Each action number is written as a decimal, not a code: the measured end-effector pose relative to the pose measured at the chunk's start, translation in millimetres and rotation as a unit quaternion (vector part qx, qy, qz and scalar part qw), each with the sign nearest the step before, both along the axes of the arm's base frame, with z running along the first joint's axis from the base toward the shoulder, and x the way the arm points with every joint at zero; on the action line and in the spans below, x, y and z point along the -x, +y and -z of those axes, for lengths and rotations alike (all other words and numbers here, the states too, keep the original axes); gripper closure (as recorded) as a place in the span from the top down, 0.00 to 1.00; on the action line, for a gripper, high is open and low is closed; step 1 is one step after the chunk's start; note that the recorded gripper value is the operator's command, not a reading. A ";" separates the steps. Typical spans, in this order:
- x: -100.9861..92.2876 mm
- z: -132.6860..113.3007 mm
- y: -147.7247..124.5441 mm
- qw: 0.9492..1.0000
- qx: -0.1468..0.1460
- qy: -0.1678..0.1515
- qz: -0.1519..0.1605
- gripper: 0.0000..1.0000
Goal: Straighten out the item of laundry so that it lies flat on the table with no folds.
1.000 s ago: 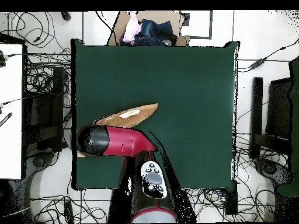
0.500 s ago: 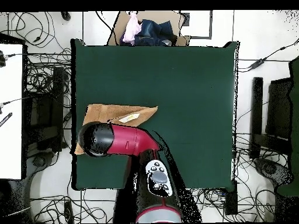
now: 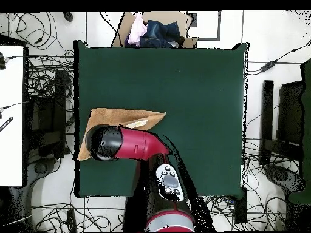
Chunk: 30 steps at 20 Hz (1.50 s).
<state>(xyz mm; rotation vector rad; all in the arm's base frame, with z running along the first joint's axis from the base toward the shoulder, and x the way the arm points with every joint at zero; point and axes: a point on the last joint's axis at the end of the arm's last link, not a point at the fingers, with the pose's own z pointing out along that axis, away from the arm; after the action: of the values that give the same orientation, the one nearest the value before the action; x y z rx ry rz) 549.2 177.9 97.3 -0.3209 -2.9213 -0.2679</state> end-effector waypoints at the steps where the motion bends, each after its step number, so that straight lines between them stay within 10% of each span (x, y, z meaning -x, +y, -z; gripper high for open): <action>1: 0.3 -0.1 -2.5 1.000 0.000 0.001 0.002 0.00; 22: 65.7 2.1 -80.5 0.994 -0.026 0.059 0.083 0.00; 30: 123.8 14.6 -39.8 0.998 -0.025 -0.022 0.051 0.00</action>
<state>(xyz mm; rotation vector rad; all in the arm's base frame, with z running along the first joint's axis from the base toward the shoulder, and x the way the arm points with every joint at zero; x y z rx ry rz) 425.5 138.1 82.8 -0.4622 -2.9394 -0.3673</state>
